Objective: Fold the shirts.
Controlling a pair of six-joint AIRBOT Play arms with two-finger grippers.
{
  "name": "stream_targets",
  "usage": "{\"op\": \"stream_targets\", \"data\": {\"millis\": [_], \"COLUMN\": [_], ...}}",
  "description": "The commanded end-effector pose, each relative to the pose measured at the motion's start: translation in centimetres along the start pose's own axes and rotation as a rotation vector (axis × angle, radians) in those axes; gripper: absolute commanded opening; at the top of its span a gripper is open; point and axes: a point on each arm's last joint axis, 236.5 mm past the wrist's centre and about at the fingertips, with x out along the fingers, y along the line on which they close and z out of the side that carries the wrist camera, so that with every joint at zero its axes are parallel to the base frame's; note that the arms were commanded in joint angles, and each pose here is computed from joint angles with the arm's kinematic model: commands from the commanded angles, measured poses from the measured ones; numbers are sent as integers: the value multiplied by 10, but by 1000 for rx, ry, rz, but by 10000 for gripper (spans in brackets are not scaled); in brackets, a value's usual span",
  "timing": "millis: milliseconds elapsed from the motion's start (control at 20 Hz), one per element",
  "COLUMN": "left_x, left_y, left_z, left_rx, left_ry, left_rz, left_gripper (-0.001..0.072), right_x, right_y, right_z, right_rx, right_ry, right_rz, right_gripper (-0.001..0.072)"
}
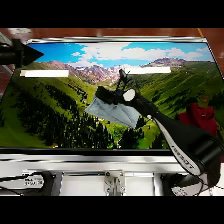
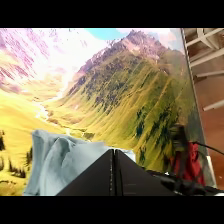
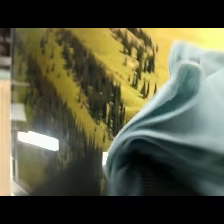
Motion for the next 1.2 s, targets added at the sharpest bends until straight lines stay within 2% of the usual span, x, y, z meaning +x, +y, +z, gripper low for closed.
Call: {"op": "stream_targets", "data": {"millis": [0,150,250,400,500,550,700,900,1150], "left_x": [-47,-41,-35,-29,-27,-26,-21,-15,-10], "left_y": [-17,-27,-25,-27,-30,-32,-37,-46,-51], "left_z": [-5,-15,-20,-26,-28,-29,-33,-38,-41], "left_rx": [83,107,115,121,125,128,131,144,147], "left_ry": [-6,29,49,71,80,83,95,113,123], "left_rz": [43,25,34,35,29,26,15,-2,-12], "left_gripper": [37,38,38,37,38,38,38,38,38], "right_x": [34,2,-40,-133,-197,-213,-205,-169,-134], "right_y": [-22,-13,-30,-112,-176,-194,-213,-229,-224], "right_z": [-12,-3,4,21,27,24,10,-13,-14], "right_rx": [143,2,-125,-233,-167,-105,86,247,355], "right_ry": [-35,55,162,335,434,464,422,322,294], "right_rz": [-15,3,-53,-325,-532,-560,-446,-348,-202], "right_gripper": [630,630,629,629,630,630,639,639,639]}}
